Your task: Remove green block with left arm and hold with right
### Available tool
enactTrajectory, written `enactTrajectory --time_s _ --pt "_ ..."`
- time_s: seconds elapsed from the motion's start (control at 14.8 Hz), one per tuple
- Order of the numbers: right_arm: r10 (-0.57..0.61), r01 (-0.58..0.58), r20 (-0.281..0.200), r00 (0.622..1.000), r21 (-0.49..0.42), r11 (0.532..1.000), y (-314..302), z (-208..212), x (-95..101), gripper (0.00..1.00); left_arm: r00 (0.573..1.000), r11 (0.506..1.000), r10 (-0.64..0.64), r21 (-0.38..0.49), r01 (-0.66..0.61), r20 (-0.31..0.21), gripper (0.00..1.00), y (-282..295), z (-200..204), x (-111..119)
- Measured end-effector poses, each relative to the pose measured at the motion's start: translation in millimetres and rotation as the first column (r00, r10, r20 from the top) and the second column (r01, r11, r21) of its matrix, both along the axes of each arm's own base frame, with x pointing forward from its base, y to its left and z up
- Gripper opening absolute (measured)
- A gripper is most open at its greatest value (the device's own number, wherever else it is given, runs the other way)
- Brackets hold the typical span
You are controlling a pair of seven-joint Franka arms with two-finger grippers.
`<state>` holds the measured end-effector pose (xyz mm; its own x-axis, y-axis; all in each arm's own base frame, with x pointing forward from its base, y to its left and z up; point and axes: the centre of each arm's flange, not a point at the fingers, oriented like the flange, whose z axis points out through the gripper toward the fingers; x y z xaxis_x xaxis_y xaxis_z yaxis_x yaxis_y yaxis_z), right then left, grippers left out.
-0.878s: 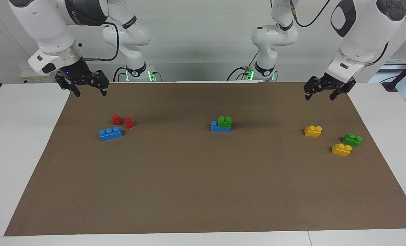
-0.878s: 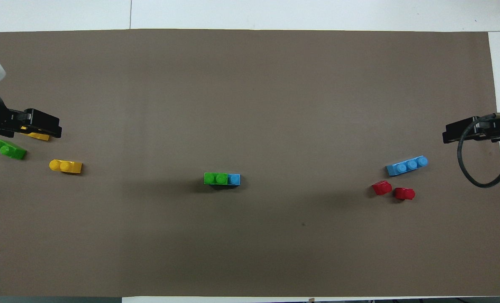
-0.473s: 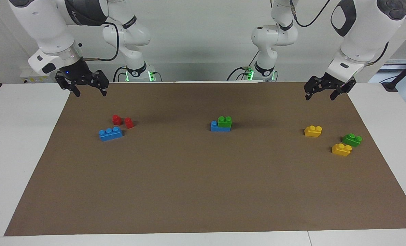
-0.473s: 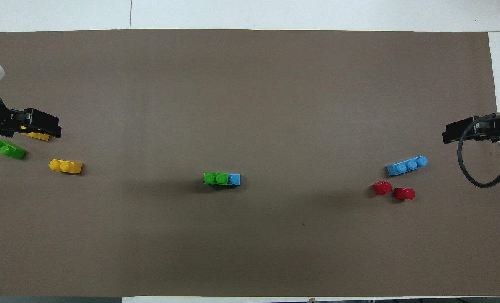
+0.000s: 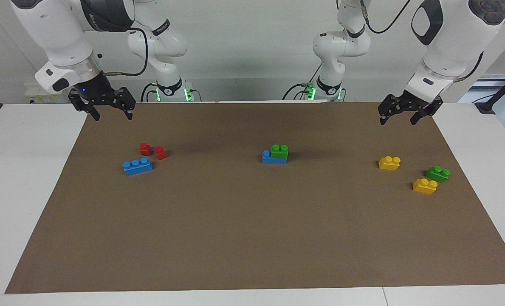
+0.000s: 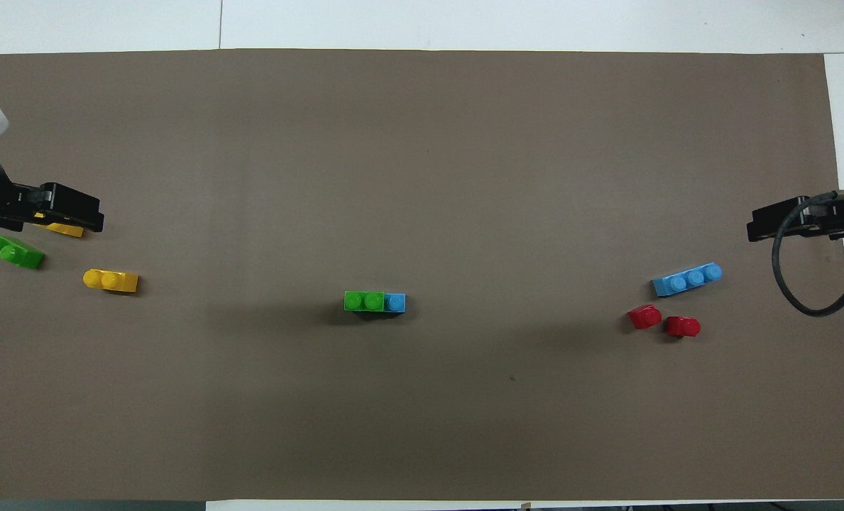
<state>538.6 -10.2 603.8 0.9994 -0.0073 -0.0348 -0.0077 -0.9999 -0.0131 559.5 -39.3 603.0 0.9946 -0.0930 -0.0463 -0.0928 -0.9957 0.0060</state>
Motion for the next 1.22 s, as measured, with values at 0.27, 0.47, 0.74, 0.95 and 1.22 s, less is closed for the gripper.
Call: enactTrajectory --time_s 0.27,0.47,0.74,0.95,1.22 --pt "0.0 0.0 0.0 1.0 0.0 1.0 0 0 0.0 1.0 1.0 1.0 0.002 0.0 -0.002 0.007 1.0 1 7 -5" --pt "-0.008 0.008 0.0 1.0 0.0 1.0 -4 0 -0.1 1.0 1.0 1.0 0.003 0.0 -0.003 0.01 1.0 2 13 -11" --pt "-0.035 0.035 0.025 0.999 -0.001 0.999 -10 -2 3.2 1.0 1.0 1.0 0.009 0.001 -0.009 0.006 1.0 3 17 -16" --pt "-0.208 0.208 0.024 0.978 -0.003 0.978 -3 -10 4.8 1.0 0.997 0.997 0.077 0.005 -0.077 -0.005 1.0 3 13 -19" --pt "-0.401 0.401 0.0 0.916 -0.016 0.916 33 -22 3.0 1.0 0.987 0.987 0.161 0.011 -0.161 -0.015 1.0 -5 9 -22"
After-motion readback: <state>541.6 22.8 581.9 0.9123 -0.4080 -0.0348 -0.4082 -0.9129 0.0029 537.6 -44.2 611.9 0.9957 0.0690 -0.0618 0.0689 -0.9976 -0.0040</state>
